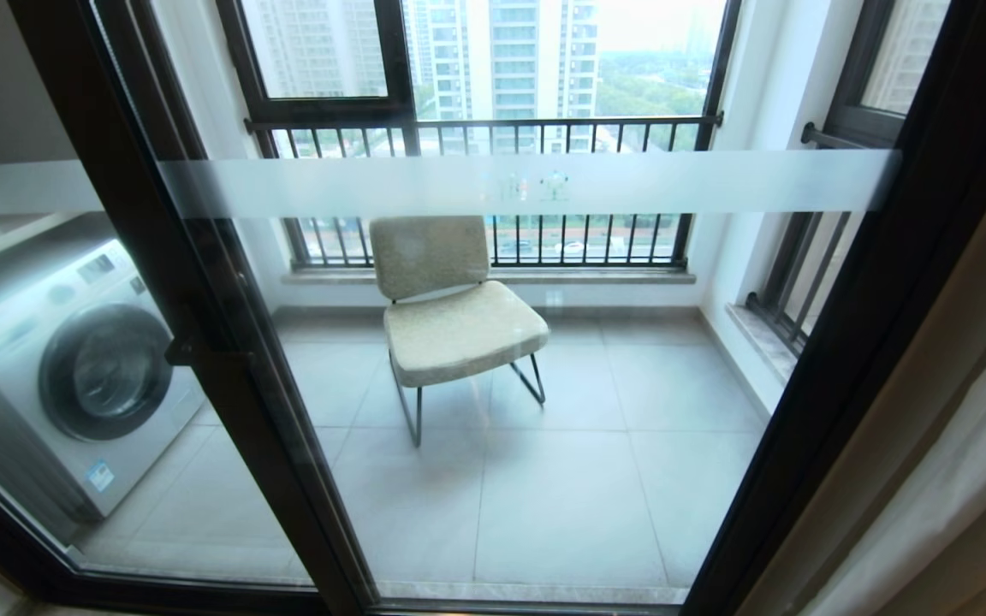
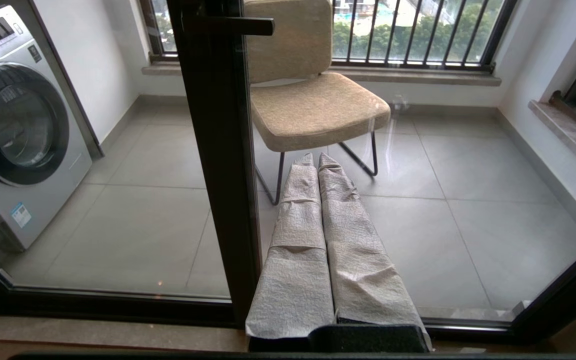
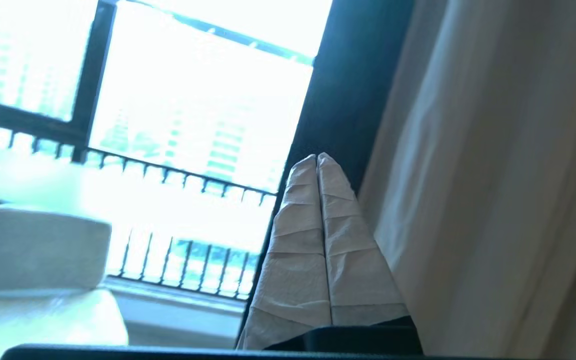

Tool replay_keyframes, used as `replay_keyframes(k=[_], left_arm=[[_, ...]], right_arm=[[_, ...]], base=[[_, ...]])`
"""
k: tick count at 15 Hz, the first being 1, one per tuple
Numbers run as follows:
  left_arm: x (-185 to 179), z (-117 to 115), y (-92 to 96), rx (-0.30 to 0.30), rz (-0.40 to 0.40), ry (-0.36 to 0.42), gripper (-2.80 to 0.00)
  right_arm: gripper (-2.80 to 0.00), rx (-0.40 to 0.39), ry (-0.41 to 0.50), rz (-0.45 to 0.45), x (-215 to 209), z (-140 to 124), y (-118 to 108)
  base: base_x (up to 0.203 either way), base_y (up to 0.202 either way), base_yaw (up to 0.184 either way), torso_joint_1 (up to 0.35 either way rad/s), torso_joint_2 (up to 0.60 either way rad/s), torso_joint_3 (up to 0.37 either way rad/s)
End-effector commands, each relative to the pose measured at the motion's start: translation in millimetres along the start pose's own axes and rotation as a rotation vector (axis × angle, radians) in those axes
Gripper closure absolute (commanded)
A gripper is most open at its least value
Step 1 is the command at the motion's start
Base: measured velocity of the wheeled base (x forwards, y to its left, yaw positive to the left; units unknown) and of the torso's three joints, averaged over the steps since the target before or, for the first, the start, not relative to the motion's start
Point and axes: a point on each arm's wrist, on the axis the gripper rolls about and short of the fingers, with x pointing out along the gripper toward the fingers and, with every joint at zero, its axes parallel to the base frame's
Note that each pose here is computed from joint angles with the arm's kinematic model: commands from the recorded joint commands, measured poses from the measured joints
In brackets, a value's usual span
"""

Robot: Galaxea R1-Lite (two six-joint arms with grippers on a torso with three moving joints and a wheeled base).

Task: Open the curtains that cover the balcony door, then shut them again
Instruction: Close the inner curtains on both sides

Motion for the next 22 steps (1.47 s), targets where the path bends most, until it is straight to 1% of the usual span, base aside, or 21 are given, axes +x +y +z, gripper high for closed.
replay_keyframes(k=[1,3,4,5,7,8,10,11,14,17,22], left_arm=[[0,0,0.0,0.0,0.001,0.0,0.0],[0,0,0.0,0.0,0.001,0.0,0.0],[0,0,0.0,0.0,0.0,0.0,0.0],[0,0,0.0,0.0,0.0,0.0,0.0],[0,0,0.0,0.0,0.0,0.0,0.0],[0,0,0.0,0.0,0.0,0.0,0.0],[0,0,0.0,0.0,0.0,0.0,0.0],[0,0,0.0,0.0,0.0,0.0,0.0],[0,0,0.0,0.0,0.0,0.0,0.0],[0,0,0.0,0.0,0.0,0.0,0.0],[0,0,0.0,0.0,0.001,0.0,0.0]], right_arm=[[0.0,0.072,0.085,0.136,-22,-17,13],[0.0,0.116,0.267,0.176,-50,-50,25],[0.0,0.127,0.369,0.176,-67,-66,30],[0.0,0.128,0.452,0.174,-85,-80,35],[0.0,0.123,0.544,0.173,-114,-93,38],[0.0,0.124,0.582,0.191,-126,-98,39],[0.0,0.131,0.7,0.248,-146,-111,42],[0.0,0.137,0.716,0.255,-152,-113,43],[0.0,0.177,0.622,0.265,-170,-112,43],[0.0,0.236,0.624,0.249,-172,-113,43],[0.0,0.243,0.624,0.244,-172,-113,43]], base=[[0.0,0.0,0.0,0.0,0.0,0.0],[0.0,0.0,0.0,0.0,0.0,0.0],[0.0,0.0,0.0,0.0,0.0,0.0],[0.0,0.0,0.0,0.0,0.0,0.0],[0.0,0.0,0.0,0.0,0.0,0.0],[0.0,0.0,0.0,0.0,0.0,0.0],[0.0,0.0,0.0,0.0,0.0,0.0],[0.0,0.0,0.0,0.0,0.0,0.0],[0.0,0.0,0.0,0.0,0.0,0.0],[0.0,0.0,0.0,0.0,0.0,0.0],[0.0,0.0,0.0,0.0,0.0,0.0]])
